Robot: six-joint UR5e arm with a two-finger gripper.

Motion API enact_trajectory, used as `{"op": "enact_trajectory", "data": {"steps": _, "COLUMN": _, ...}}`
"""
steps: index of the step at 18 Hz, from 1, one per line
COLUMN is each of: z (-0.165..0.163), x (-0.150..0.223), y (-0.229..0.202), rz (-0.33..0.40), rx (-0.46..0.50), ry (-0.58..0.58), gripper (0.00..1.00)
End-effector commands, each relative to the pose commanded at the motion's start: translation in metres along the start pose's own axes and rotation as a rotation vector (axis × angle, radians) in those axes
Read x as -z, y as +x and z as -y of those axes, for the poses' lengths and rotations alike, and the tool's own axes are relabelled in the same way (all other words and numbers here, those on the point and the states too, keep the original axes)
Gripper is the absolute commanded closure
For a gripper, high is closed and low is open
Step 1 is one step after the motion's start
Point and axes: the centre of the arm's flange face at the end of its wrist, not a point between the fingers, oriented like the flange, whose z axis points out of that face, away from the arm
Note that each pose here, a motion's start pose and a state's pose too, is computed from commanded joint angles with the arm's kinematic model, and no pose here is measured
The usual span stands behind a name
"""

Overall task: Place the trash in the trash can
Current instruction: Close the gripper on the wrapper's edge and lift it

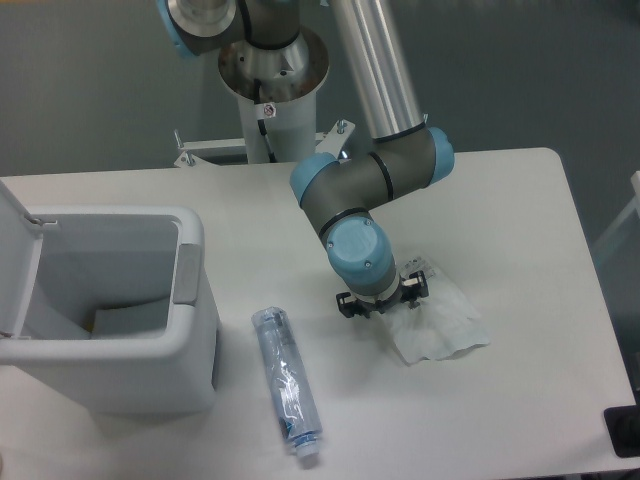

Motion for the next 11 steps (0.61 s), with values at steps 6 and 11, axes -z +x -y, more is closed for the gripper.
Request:
{"op": "enact_trajectory", "data": {"steps": 6, "z": -0.0006, "x": 0.0002, "y": 0.0004, "rz": -0.003, "rx": 0.006, "ry": -0.001, "gripper": 0.73}}
{"op": "enact_trajectory", "data": {"steps": 11, "z": -0.0005, "x": 0.0011, "y": 0.0009, "rz": -0.009, "rx": 0.026, "ry": 0.007, "gripper": 0.91}}
